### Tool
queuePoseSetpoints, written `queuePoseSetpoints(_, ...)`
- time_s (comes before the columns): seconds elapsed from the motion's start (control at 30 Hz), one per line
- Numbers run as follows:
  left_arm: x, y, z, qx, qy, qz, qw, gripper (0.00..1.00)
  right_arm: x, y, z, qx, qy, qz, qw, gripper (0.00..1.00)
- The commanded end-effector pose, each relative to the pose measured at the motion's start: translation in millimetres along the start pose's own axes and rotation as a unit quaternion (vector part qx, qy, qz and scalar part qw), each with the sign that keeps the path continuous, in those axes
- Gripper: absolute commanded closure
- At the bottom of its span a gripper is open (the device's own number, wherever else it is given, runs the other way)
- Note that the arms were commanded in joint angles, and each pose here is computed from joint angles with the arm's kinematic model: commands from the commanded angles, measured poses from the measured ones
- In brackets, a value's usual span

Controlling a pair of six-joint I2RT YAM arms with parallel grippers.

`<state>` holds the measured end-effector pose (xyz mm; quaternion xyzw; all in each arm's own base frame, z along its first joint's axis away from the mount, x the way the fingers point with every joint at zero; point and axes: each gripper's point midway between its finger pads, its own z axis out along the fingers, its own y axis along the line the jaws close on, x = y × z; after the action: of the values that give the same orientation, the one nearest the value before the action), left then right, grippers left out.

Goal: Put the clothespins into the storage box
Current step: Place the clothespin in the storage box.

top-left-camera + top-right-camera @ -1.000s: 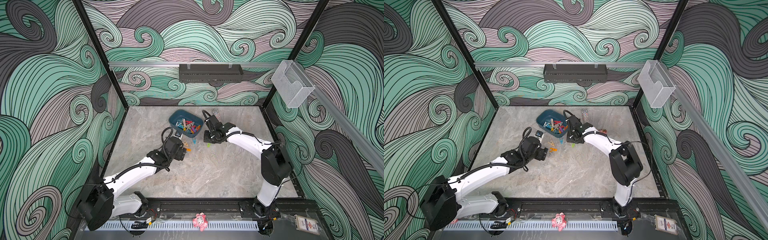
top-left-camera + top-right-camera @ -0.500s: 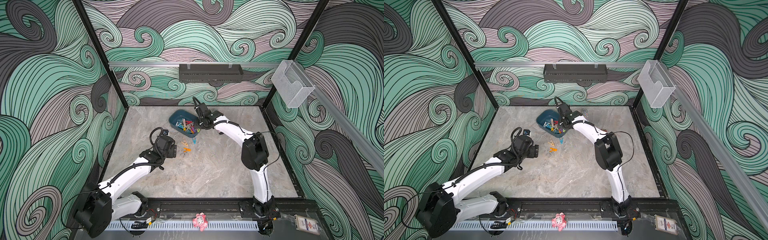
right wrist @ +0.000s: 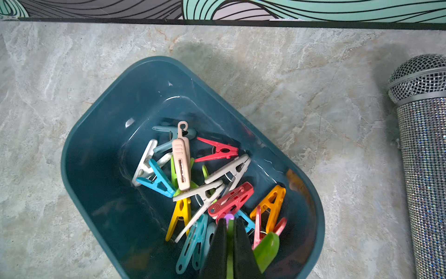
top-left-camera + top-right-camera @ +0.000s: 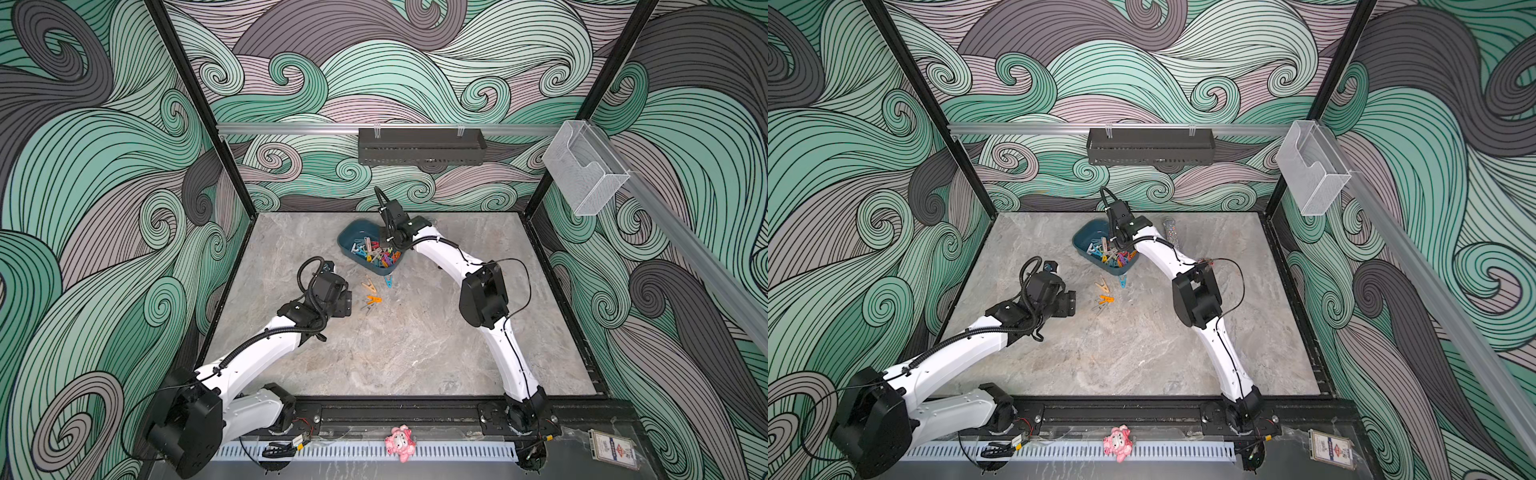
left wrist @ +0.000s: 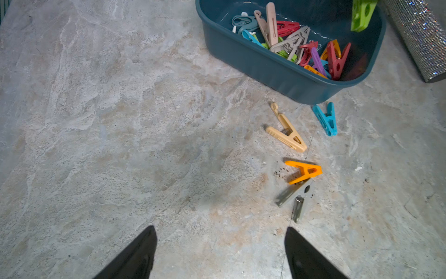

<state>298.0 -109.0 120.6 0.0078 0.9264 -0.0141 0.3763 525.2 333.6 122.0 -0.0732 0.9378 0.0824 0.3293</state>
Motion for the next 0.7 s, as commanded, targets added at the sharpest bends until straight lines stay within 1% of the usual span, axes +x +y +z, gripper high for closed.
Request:
queuePoseSetpoints(0.0, 0.0, 1.5, -3.0, 0.002, 0.002, -0.015, 1.000, 0.15, -11.8, -4.7, -10.9, 0.009, -0.007, -0.007, 1.000, 0.76)
queuePoseSetpoints(0.07, -1.6, 0.4, -3.7, 0.005, 0.001, -0.015, 1.000, 0.15, -16.3, -4.1, -18.2, 0.010, -0.010, -0.011, 1.000, 0.70)
queuePoseSetpoints(0.1, -2.4, -0.3, -3.9, 0.008, 0.000, -0.015, 1.000, 0.15, -19.6, -5.6, -23.5, 0.013, -0.014, -0.011, 1.000, 0.69)
queuePoseSetpoints(0.2, -5.4, -6.9, -6.2, 0.027, -0.005, -0.013, 1.000, 0.15, -23.8, -3.0, -40.1, 0.007, -0.021, -0.005, 1.000, 0.68)
queuePoseSetpoints(0.3, -8.2, -11.6, -8.9, 0.040, -0.003, -0.012, 0.999, 0.15, -19.5, 5.7, -57.0, -0.003, -0.020, -0.010, 1.000, 0.68)
queuePoseSetpoints(0.5, 1.6, -20.5, -6.2, 0.059, 0.030, 0.019, 0.998, 0.16, 16.8, 22.4, -91.6, -0.024, -0.011, -0.028, 0.999, 0.69)
queuePoseSetpoints(0.6, 12.0, -22.4, -3.8, 0.066, 0.050, 0.016, 0.996, 0.16, 42.7, 21.2, -106.8, -0.032, -0.005, -0.028, 0.999, 0.69)
queuePoseSetpoints(0.67, 19.1, -30.0, -3.2, 0.089, 0.062, 0.017, 0.994, 0.16, 61.9, 17.5, -112.7, -0.035, 0.005, -0.023, 0.999, 0.70)
